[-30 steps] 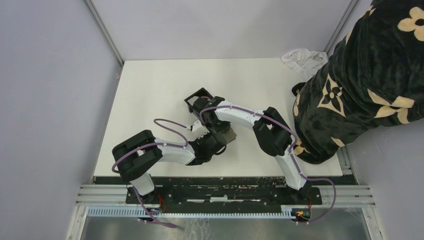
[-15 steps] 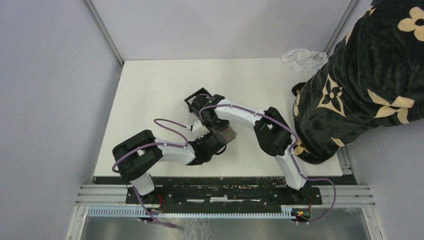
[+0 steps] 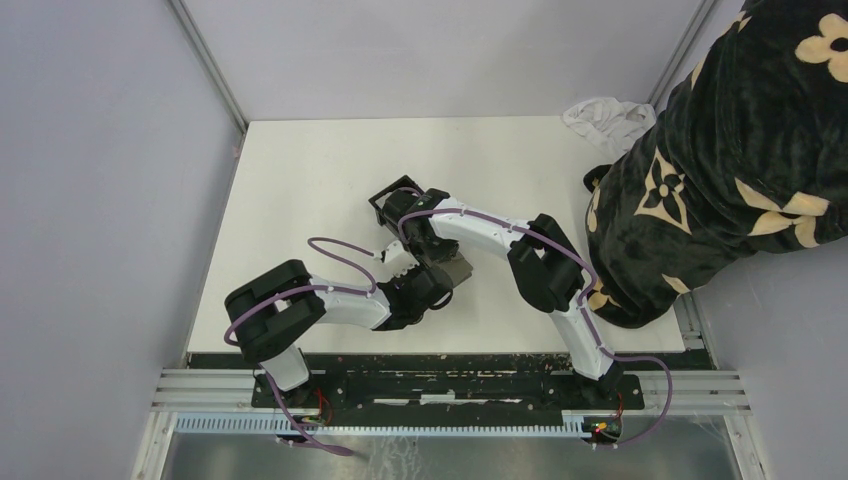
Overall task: Put the credit cards into the card holder
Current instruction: Close the card holder at the center of the board.
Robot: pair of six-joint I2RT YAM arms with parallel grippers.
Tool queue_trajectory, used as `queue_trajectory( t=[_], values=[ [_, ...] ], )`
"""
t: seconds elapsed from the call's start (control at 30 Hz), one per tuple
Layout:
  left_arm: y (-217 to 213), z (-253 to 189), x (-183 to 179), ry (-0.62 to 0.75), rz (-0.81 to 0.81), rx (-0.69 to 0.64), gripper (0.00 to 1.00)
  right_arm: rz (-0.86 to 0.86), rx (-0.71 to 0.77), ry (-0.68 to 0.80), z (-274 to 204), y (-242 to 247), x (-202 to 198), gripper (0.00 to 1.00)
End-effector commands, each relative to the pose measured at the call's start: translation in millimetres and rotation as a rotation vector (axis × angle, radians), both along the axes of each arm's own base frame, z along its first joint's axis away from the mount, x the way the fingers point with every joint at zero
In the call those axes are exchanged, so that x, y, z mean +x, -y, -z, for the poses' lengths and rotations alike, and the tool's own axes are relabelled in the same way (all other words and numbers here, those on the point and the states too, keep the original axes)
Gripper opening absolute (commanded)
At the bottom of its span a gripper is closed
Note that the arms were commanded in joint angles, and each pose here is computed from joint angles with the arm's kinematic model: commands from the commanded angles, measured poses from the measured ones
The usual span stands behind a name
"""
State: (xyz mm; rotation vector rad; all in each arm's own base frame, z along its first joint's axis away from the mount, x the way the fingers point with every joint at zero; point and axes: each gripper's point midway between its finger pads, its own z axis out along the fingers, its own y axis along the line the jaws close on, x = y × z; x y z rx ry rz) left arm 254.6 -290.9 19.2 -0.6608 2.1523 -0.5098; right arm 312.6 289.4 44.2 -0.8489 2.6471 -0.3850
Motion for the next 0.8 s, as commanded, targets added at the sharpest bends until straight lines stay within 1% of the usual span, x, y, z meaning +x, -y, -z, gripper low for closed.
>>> queue_trajectory(
  t=[0.0,0.57,0.77],
  values=[
    [-31.0,46.2,-27.9,-0.139,0.070,0.198,0.35,-0.003,0.031,0.032,-12.7,-8.2,2.4,0.24],
    [-31.1,47.4,-28.3,-0.143,0.069,0.199,0.35,-0.014,0.013,0.016,-3.0,-8.3,-6.3,0.24],
    [-31.3,47.7,-28.4,-0.144,0.069,0.199,0.35,-0.018,0.013,0.042,-10.4,-7.8,-2.3,0.24]
  ],
)
